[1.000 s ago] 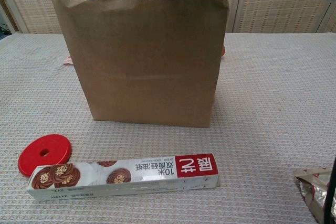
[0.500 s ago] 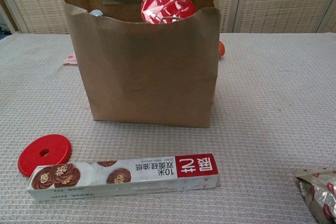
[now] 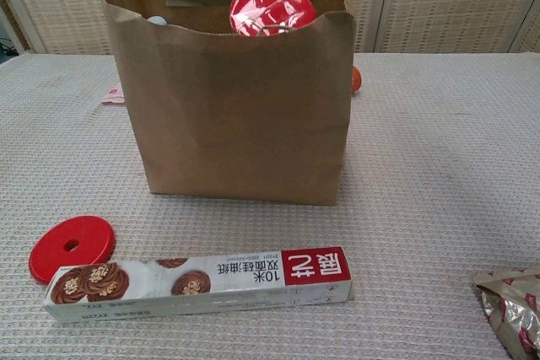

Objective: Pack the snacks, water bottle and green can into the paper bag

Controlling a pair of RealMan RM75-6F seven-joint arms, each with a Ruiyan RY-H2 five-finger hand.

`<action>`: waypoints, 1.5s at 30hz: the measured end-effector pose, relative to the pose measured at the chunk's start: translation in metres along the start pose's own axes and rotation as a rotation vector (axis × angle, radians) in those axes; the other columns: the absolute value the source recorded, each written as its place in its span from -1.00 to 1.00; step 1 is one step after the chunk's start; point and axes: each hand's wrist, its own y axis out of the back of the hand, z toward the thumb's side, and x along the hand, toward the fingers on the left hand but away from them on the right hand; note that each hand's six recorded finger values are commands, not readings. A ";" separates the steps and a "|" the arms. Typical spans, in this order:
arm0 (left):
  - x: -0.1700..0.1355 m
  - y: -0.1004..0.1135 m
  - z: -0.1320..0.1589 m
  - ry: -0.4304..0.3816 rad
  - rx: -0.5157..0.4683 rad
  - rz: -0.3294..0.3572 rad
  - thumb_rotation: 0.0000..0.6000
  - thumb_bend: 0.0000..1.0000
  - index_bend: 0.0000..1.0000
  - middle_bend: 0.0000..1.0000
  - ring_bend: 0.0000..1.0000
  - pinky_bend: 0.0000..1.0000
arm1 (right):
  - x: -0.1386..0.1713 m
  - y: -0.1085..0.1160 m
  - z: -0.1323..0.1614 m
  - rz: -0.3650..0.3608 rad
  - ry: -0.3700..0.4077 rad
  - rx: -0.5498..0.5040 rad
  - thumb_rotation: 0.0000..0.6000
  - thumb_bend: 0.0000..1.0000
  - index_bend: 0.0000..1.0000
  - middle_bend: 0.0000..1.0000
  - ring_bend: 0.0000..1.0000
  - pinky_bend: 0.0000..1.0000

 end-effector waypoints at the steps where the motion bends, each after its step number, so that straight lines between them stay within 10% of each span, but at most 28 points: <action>1: 0.000 0.000 0.000 0.000 0.000 0.000 1.00 -0.11 -0.90 -1.00 -1.00 -1.00 | 0.003 0.003 -0.005 0.006 -0.005 0.021 1.00 -0.71 -1.00 -0.88 -1.00 -0.75; 18: 0.000 0.000 0.001 0.008 0.014 0.006 1.00 -0.11 -0.90 -1.00 -1.00 -1.00 | 0.075 -0.010 -0.106 0.378 -0.068 0.518 1.00 -0.93 -1.00 -0.89 -1.00 -0.77; 30: -0.001 -0.001 0.000 0.007 0.009 0.004 1.00 -0.11 -0.90 -1.00 -1.00 -1.00 | 0.114 -0.086 -0.129 0.623 0.015 0.665 1.00 -1.00 -1.00 -0.99 -1.00 -0.87; 39: -0.001 -0.001 0.001 0.004 0.008 0.004 1.00 -0.11 -0.90 -1.00 -1.00 -1.00 | 0.130 -0.098 -0.136 0.832 -0.008 0.715 1.00 -1.00 -1.00 -0.99 -1.00 -0.91; 45: -0.001 -0.001 0.001 0.005 0.010 0.005 1.00 -0.11 -0.90 -1.00 -1.00 -1.00 | 0.136 -0.093 -0.144 0.842 -0.016 0.792 1.00 -1.00 -1.00 -0.99 -1.00 -0.91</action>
